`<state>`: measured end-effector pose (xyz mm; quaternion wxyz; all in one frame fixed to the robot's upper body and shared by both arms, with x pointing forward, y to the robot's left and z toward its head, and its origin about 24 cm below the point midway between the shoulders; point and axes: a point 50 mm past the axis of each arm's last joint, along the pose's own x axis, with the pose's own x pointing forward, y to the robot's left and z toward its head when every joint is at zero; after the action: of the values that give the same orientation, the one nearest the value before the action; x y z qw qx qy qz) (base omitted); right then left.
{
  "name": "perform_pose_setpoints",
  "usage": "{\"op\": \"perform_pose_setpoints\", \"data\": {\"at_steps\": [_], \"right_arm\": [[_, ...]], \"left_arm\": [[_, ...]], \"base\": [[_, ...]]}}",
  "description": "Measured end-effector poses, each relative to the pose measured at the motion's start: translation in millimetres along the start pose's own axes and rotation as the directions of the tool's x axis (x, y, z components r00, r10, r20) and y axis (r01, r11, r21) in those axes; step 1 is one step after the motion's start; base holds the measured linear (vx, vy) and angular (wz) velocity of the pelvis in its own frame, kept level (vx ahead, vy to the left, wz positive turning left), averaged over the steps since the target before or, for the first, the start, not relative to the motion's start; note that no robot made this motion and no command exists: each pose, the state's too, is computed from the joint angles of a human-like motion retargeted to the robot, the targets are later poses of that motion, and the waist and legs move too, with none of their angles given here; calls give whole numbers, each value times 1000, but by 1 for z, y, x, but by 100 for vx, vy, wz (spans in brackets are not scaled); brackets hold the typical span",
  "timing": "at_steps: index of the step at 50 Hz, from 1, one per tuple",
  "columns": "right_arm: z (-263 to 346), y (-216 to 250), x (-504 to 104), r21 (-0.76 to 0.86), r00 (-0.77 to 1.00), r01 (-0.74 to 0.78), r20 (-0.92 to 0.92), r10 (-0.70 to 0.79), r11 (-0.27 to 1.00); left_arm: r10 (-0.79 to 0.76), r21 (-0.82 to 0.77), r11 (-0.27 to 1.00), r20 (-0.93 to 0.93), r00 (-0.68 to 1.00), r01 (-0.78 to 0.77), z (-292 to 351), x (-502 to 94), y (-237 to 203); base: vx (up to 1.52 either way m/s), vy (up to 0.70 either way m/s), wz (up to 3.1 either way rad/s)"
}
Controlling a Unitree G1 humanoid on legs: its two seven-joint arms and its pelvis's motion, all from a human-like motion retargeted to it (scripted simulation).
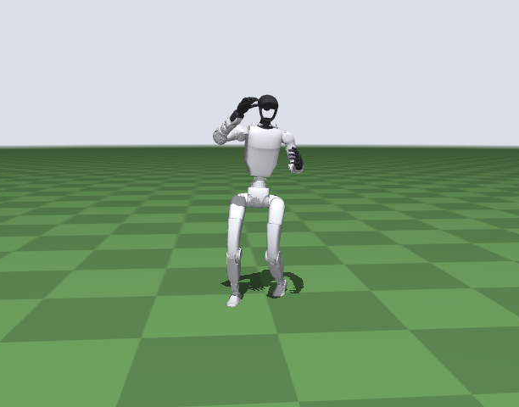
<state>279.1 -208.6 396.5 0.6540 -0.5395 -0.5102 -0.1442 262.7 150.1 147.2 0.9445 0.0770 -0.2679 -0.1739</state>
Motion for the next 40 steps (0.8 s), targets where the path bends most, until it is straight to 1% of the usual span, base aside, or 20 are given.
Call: {"op": "perform_pose_setpoints", "data": {"at_steps": [2,3,5,7,11,17,23,27,30,32,35,40], "right_arm": [[43,-5,-22,75,983,44,176,-56,996],[58,-8,-35,109,970,58,228,-82,992],[78,-14,-55,158,951,80,284,-123,984],[85,-18,-69,192,944,100,291,-154,976],[87,-25,-86,219,943,161,254,-216,962],[81,-31,-101,261,940,253,161,-301,931],[76,-17,-112,414,942,300,16,-336,860],[74,2,-119,515,953,287,-72,-293,808],[71,18,-121,573,968,249,-113,-226,781],[68,28,-120,591,975,221,-122,-185,776],[65,41,-119,605,982,186,-130,-135,774],[64,55,-117,628,992,120,-113,-62,769]], "left_arm": [[42,75,996,-33,999,-39,-4,-7,9],[60,111,992,-46,997,-55,-5,-10,14],[96,173,981,-64,993,-83,-7,-15,21],[134,227,967,-68,989,-115,-7,-18,28],[202,298,937,-42,978,-181,-5,-20,37],[276,347,897,44,960,-274,11,-27,50],[254,259,925,119,960,-277,25,-20,40],[231,153,950,244,942,-273,46,-5,27],[186,76,970,376,908,-230,71,13,16],[129,36,986,468,874,-165,91,29,6],[27,-3,1000,576,817,-31,116,48,-14],[-152,8,981,664,733,196,143,63,-46]], "base": [[3,-11,-14],[2,-10,-16],[0,-8,-18],[-3,-6,-19],[-9,-2,-18],[-20,5,-20],[-31,14,-20],[-37,18,-21],[-36,13,-26],[-35,8,-2],[-34,4,12],[-30,-1,-8]]}}
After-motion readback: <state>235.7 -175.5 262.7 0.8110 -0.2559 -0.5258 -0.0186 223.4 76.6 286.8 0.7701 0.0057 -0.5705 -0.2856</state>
